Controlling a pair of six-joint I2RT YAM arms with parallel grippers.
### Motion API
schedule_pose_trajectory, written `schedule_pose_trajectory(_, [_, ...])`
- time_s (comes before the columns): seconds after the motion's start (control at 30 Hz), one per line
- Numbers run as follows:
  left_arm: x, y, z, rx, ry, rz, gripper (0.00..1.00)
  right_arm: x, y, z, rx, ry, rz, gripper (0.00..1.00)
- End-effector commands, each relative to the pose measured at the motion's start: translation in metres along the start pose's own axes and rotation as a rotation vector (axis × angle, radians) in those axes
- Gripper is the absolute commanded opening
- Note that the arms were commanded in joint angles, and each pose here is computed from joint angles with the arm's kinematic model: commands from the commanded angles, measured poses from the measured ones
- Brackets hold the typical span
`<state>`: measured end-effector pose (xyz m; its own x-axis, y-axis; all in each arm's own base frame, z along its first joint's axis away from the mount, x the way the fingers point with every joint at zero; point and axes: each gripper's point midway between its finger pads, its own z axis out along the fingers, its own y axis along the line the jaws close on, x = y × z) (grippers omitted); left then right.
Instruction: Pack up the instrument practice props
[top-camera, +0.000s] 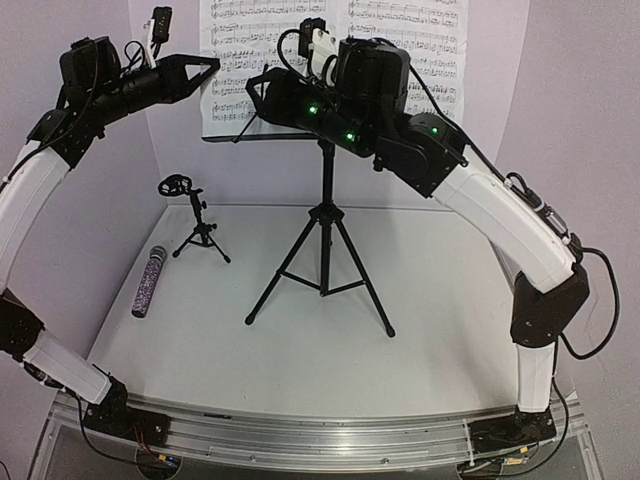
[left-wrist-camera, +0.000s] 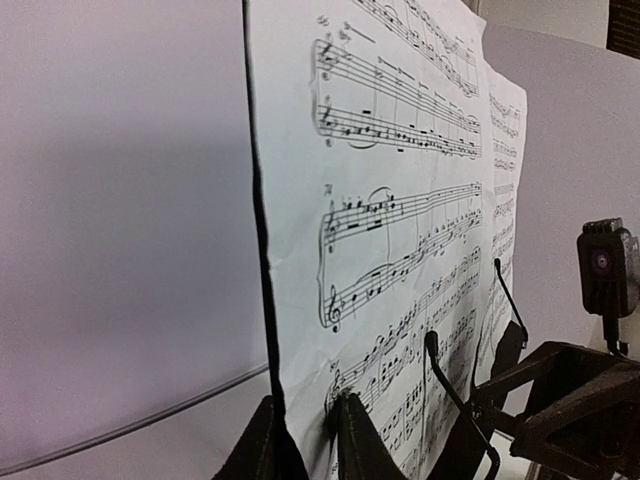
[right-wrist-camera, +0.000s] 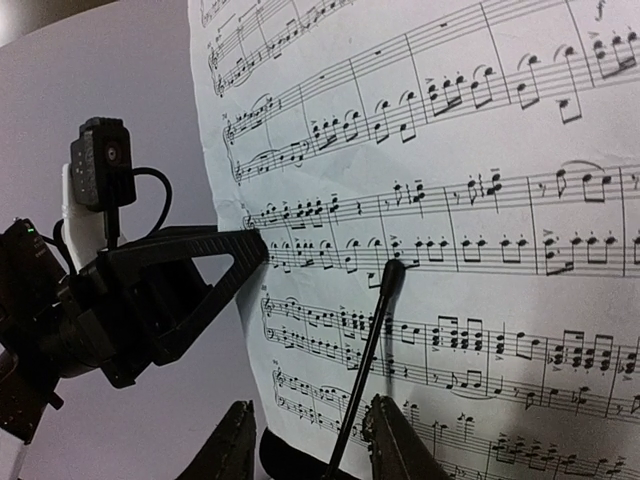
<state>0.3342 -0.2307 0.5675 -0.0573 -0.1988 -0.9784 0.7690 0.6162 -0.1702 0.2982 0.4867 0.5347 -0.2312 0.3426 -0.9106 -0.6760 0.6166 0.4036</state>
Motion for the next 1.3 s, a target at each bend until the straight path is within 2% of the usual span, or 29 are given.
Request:
schedule_pose_trajectory(0.0, [-0.016,-0.008,-0.014,0.000,-0.048,0.030,0.14,-0.004,0.001,0.004,-0.001,-0.037,0.037,0.33])
schedule_pose_trajectory(0.3, [-0.018,-0.009,-0.022,-0.022,-0.058,0.052,0.11,0.009,0.000,0.007,-0.005,-0.005,0.095,0.28])
schedule_pose_trajectory(0.47, [-0.018,-0.007,-0.022,-0.033,-0.054,0.056,0.10,0.007,0.000,0.005,-0.006,-0.005,0.115,0.03])
schedule_pose_trajectory(0.53, [-0.018,-0.005,-0.023,-0.046,-0.057,0.058,0.07,0.006,0.001,0.004,-0.011,-0.006,0.125,0.00])
schedule_pose_trajectory(0.7, [-0.022,0.002,-0.026,-0.095,-0.065,0.077,0.00,0.001,0.006,0.000,-0.049,-0.024,0.166,0.00])
schedule_pose_trajectory(0.83, [-0.026,0.003,-0.031,-0.117,-0.075,0.101,0.00,-0.013,0.001,-0.010,-0.051,-0.111,0.208,0.00])
schedule_pose_trajectory(1.03, [-0.034,0.001,-0.035,-0.128,-0.086,0.145,0.00,-0.011,-0.009,-0.013,-0.003,-0.119,0.194,0.00])
schedule_pose_trajectory(1.2, [-0.034,0.009,-0.035,-0.167,-0.086,0.176,0.08,-0.009,-0.008,-0.010,-0.005,-0.117,0.188,0.00])
schedule_pose_trajectory(1.27, [-0.033,0.010,-0.034,-0.172,-0.084,0.179,0.14,-0.008,-0.008,-0.010,-0.005,-0.115,0.186,0.00])
